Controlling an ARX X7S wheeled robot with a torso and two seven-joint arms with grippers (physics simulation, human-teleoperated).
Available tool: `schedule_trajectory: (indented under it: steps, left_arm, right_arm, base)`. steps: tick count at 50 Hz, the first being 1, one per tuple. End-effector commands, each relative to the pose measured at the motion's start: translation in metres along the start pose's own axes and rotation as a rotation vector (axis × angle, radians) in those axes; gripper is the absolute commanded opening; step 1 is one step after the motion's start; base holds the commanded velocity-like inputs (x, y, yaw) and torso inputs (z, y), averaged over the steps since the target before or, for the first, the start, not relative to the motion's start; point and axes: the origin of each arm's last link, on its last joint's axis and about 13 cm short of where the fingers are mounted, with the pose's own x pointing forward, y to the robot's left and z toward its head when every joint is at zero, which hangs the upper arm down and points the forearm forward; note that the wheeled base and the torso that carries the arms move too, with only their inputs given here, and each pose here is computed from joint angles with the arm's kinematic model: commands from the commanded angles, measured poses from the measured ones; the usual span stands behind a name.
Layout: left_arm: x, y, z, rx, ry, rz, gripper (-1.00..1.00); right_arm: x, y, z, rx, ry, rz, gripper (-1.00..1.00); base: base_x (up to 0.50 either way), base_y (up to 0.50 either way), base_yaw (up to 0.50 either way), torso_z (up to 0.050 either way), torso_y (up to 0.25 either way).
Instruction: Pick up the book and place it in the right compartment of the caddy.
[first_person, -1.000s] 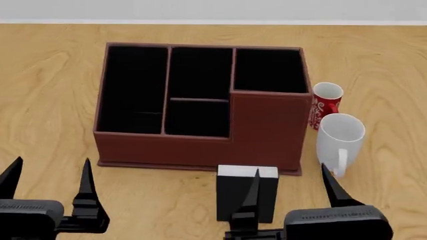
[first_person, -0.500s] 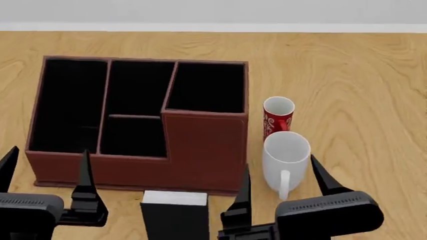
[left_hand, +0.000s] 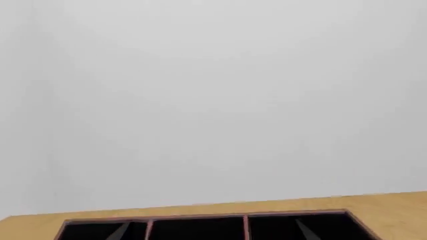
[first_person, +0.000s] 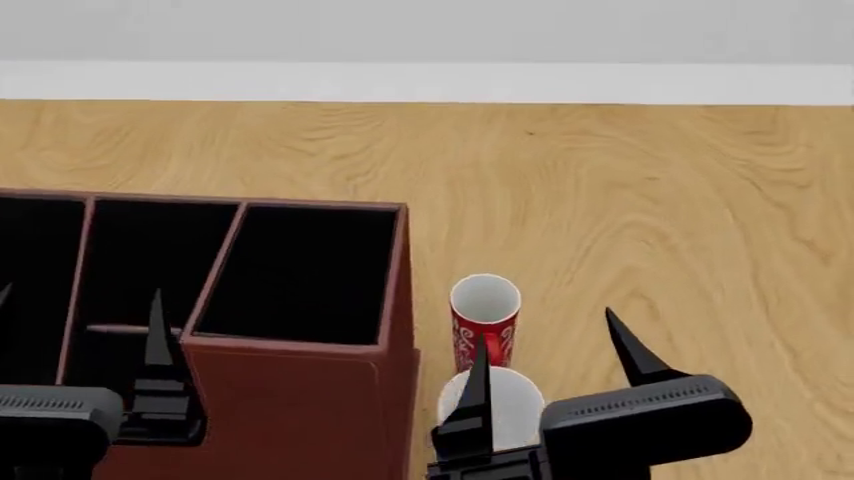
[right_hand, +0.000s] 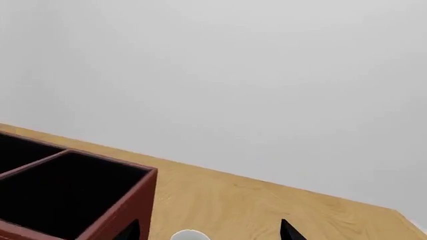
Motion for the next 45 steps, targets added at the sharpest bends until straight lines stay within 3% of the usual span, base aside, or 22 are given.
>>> schedule_trajectory:
  steps: [1,10,11,22,29,45]
  left_arm:
    - [0.002,0.001,-0.002,0.018,-0.007,0.010,1.00]
    - [0.002,0.002,-0.001,0.025,-0.013,0.021,1.00]
    - [0.001,0.002,0.000,0.026,-0.015,0.022,1.00]
    - [0.001,0.003,0.001,0.031,-0.023,0.030,1.00]
    - [-0.001,0.006,0.002,0.022,-0.032,0.049,1.00]
    - [-0.007,0.016,0.002,-0.002,-0.024,0.066,1.00]
  right_arm:
    - [0.001,0.000,-0.001,0.009,0.020,0.000,1.00]
    - [0.001,0.000,0.002,0.010,0.009,-0.023,1.00]
    - [0.001,-0.001,0.001,-0.026,0.035,-0.056,1.00]
    - [-0.001,0.001,0.003,0.000,0.008,-0.013,1.00]
    - [-0.009,0.005,0.004,-0.046,0.021,0.001,1.00]
    - [-0.010,0.010,0.015,-0.042,-0.014,0.028,1.00]
  base:
    - [0.43,-0.33,0.00,0.000,0.000]
    - [0.14,-0.11,0.00,0.000,0.000]
    - [0.00,0.00,0.50,0.000,0.000]
    - [0.00,0.00,0.50,0.000,0.000]
    - [0.00,0.00,0.50,0.000,0.000]
    - [0.00,0.00,0.50,0.000,0.000]
